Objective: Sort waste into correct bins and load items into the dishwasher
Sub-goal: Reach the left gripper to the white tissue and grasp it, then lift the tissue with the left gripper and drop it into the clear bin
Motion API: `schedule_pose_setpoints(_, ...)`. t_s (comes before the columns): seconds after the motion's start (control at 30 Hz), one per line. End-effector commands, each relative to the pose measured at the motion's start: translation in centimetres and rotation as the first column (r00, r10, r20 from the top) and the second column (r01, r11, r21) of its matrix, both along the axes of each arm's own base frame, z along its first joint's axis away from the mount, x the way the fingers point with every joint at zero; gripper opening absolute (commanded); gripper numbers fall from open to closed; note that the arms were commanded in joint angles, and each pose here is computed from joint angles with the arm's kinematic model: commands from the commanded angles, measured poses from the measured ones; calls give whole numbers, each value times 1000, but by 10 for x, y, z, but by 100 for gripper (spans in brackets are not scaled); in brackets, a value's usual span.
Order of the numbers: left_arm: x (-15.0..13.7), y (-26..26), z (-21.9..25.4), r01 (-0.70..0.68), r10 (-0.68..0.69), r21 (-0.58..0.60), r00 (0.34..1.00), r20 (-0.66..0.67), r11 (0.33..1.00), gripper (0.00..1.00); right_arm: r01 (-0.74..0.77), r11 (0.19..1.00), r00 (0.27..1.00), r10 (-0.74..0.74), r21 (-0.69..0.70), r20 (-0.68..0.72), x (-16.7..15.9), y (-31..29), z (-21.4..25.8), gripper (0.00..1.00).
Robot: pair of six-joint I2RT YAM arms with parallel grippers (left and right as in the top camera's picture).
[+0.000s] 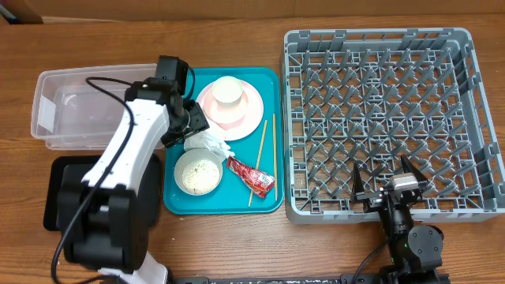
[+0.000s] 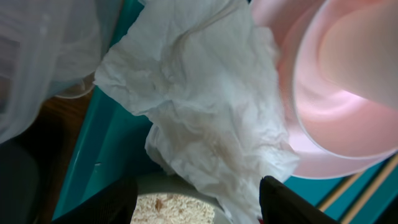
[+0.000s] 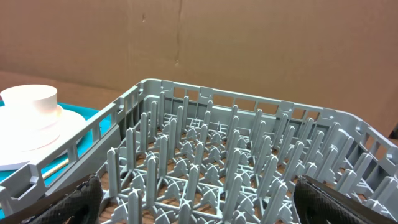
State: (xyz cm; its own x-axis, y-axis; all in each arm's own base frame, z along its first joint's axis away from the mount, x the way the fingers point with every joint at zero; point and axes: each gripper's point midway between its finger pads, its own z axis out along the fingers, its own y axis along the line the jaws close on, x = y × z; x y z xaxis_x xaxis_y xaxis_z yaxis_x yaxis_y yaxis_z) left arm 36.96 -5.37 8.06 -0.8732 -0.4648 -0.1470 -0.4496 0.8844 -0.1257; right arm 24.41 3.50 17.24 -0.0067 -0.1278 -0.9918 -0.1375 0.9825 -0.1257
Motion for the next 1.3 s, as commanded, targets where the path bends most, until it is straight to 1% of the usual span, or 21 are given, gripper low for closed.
schedule_pose_setpoints(0.0, 3, -5, -15, -29, 29, -19, 999, -35, 999, 65, 11, 1000, 1000, -11, -3, 3, 0, -2, -2, 100)
schedule_pose_setpoints(0.2, 4, -8, -30, -25, 23, -30, 998, -65, 999, 65, 11, 1000, 1000, -11, -3, 3, 0, -2, -2, 100)
schedule_pose_setpoints(0.3, 4, -8, -30, -25, 23, -30, 998, -65, 999, 63, 11, 1000, 1000, -11, -3, 3, 0, -2, -2, 100)
schedule_pose_setpoints(0.37, 3, -9, -31, -24, 22, -34, 997, -69, 999, 59, 11, 1000, 1000, -11, -3, 3, 0, -2, -2, 100)
schedule_pose_setpoints(0.57, 6, -18, -32, 1, -3, -31, 999, -47, 1000, 59, 11, 1000, 1000, -11, -3, 3, 0, -2, -2, 100)
schedule_pose_setpoints(0.73, 5, -26, -32, 22, -23, -30, 999, -45, 999, 56, 11, 1000, 1000, -11, -3, 3, 0, -2, -2, 100)
schedule_pose_setpoints(0.9, 3, -32, -32, 43, -44, -16, 998, -48, 999, 56, 11, 1000, 1000, -11, -3, 3, 0, -2, -2, 100)
schedule_pose_setpoints(1.0, 2, -29, -33, 41, -41, 5, 998, -48, 999, 56, 11, 1000, 1000, -11, -3, 3, 0, -2, -2, 100)
schedule_pose_setpoints(1.27, -1, -28, -33, 42, -41, 11, 997, -63, 999, 53, 11, 1000, 1000, -11, -3, 3, 0, -2, -2, 100)
